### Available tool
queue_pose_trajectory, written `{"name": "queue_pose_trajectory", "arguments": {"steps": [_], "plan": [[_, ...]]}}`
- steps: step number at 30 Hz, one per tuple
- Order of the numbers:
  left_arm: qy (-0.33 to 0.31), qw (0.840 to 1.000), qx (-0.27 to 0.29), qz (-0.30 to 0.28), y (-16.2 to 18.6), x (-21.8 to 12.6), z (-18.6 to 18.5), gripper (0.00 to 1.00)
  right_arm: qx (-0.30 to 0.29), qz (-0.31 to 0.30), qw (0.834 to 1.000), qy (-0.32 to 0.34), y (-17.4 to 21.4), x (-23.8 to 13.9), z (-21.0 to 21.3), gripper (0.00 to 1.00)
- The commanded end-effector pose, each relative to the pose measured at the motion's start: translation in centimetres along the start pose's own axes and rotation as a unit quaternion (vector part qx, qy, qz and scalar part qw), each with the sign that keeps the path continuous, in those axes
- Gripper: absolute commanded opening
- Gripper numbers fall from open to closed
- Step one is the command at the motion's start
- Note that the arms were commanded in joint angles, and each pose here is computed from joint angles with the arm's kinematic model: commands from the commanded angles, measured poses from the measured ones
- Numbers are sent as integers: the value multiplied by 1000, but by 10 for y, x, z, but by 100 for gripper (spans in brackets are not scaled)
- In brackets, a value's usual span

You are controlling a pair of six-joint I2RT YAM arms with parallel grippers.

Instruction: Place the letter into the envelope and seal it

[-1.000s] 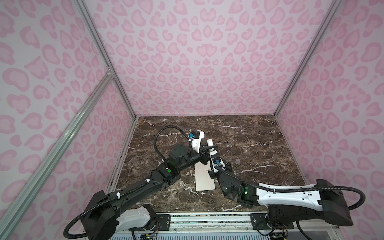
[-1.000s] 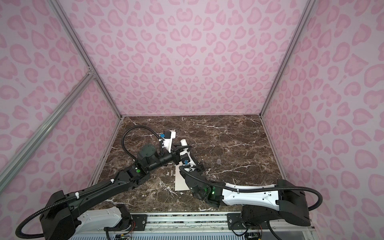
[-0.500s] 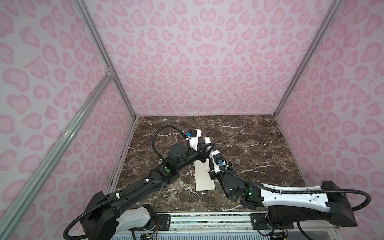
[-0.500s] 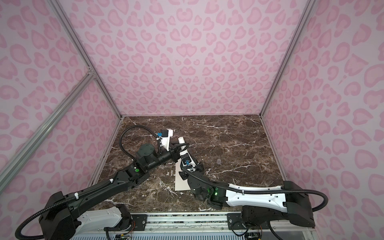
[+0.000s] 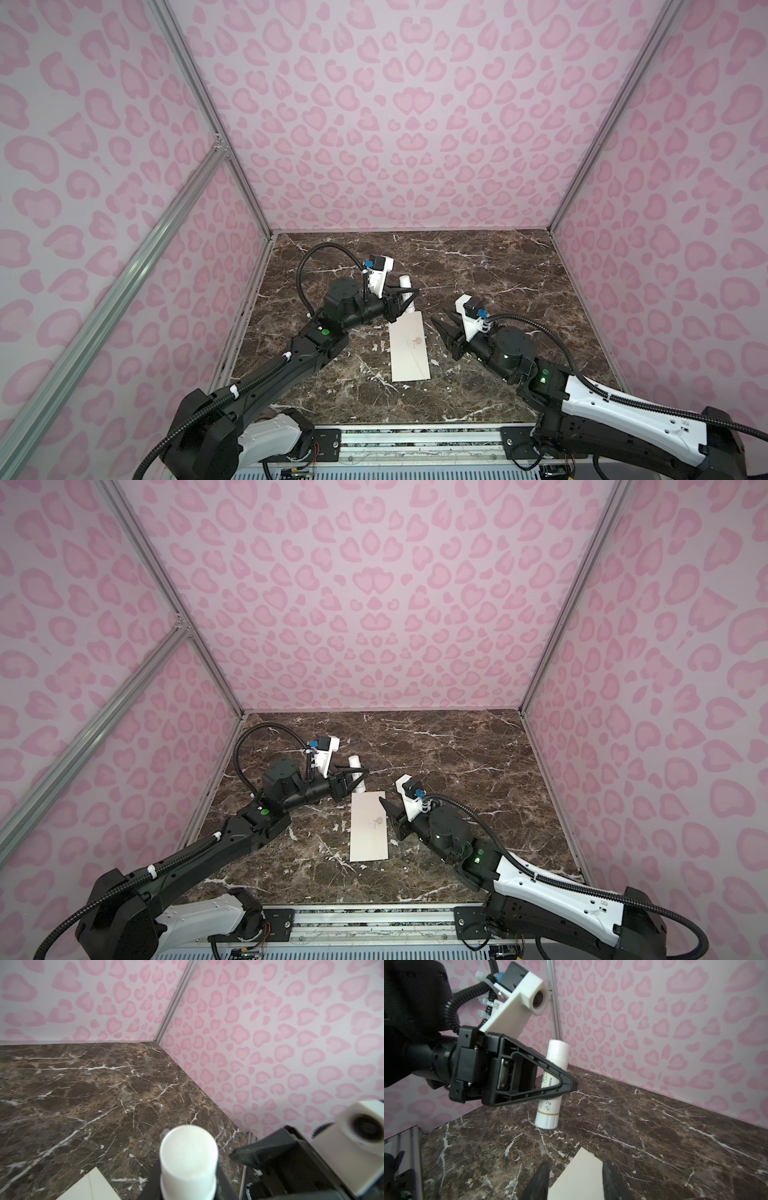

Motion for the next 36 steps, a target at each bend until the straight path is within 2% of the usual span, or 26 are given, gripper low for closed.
{"name": "queue_pose_trajectory", "arguments": {"steps": [1, 8, 14, 23, 36], "plan": [[120, 992, 33, -23, -12, -3, -31, 4, 45, 17, 991, -124, 0, -3, 20, 44], [173, 983, 38, -37, -13, -5, -42, 4, 57, 34, 979, -194, 2, 4, 30, 43], [184, 982, 34, -36, -12, -3, -42, 4, 58, 46, 972, -223, -1, 10, 39, 42], [183, 982, 31, -30, -7, 1, -41, 4, 58, 43, 971, -226, -4, 15, 40, 36], [187, 982, 28, -24, -3, 5, -42, 4, 65, 41, 972, -220, -5, 18, 37, 33]]}}
Point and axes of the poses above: each gripper's point midway between its finger pads, its own x axis out along the fingers, its own z axis along the line the jaws close on, y = z × x, the point moved 5 cm from there along -x, back along the fingers, and after that the axes turned 15 degrees about x, right-handed, at the moved point
